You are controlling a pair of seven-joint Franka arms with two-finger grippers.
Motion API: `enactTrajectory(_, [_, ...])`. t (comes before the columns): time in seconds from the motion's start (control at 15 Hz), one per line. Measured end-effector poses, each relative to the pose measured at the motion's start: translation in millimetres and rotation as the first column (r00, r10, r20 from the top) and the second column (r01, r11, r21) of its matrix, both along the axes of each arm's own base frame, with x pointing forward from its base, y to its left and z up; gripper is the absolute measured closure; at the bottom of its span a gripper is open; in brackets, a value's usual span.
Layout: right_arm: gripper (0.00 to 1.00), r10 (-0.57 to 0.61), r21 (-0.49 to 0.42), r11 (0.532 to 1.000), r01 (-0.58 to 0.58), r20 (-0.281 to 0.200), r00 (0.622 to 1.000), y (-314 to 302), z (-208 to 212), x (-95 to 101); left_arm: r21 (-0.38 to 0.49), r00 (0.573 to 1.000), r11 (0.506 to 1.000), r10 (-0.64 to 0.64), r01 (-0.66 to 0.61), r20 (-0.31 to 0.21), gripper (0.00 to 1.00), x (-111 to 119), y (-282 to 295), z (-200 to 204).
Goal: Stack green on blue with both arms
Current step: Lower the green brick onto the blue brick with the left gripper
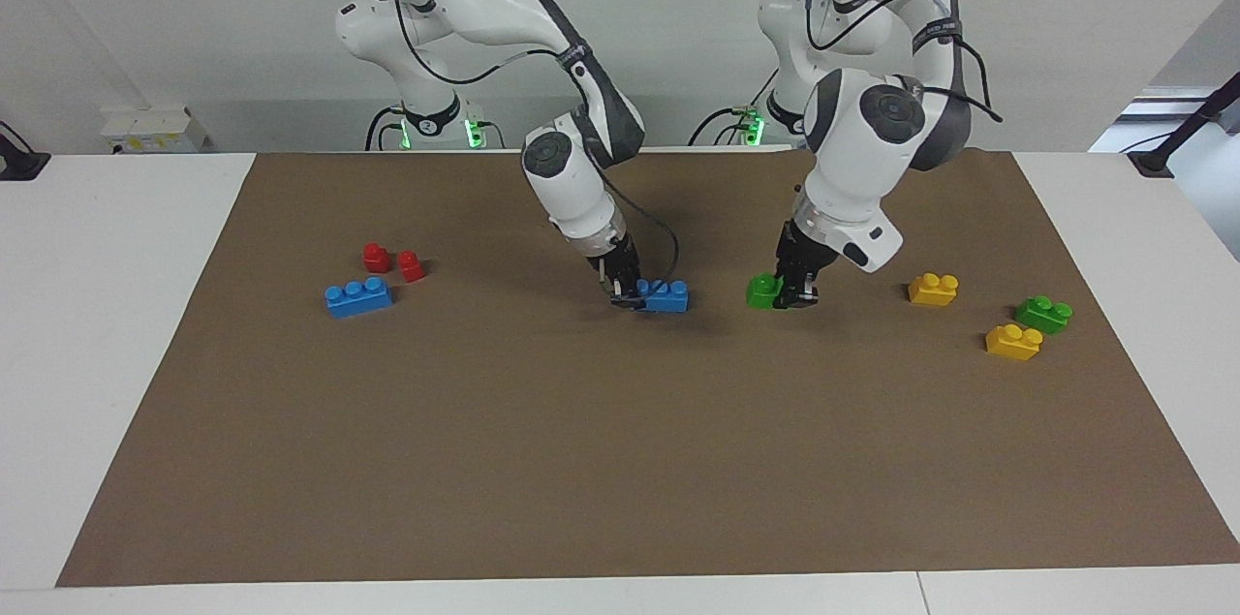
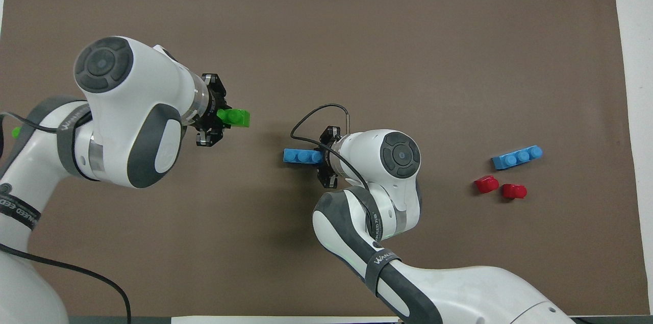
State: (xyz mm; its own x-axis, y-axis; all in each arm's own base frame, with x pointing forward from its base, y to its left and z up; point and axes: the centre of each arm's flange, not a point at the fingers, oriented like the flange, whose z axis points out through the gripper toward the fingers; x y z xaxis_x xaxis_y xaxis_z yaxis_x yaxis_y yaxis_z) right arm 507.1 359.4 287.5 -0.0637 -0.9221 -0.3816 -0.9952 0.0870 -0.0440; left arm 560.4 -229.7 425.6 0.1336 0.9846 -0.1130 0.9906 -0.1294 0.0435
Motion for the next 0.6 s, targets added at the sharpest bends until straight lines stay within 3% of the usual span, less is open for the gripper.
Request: enactTrajectory(0.6, [0.66,0.0,0.0,1.0,0.0,0.0,1.0,0,0,0.0,0.006,0.999,0.999,0.037,-0.037,0.004,0.66,-61,-78,-30])
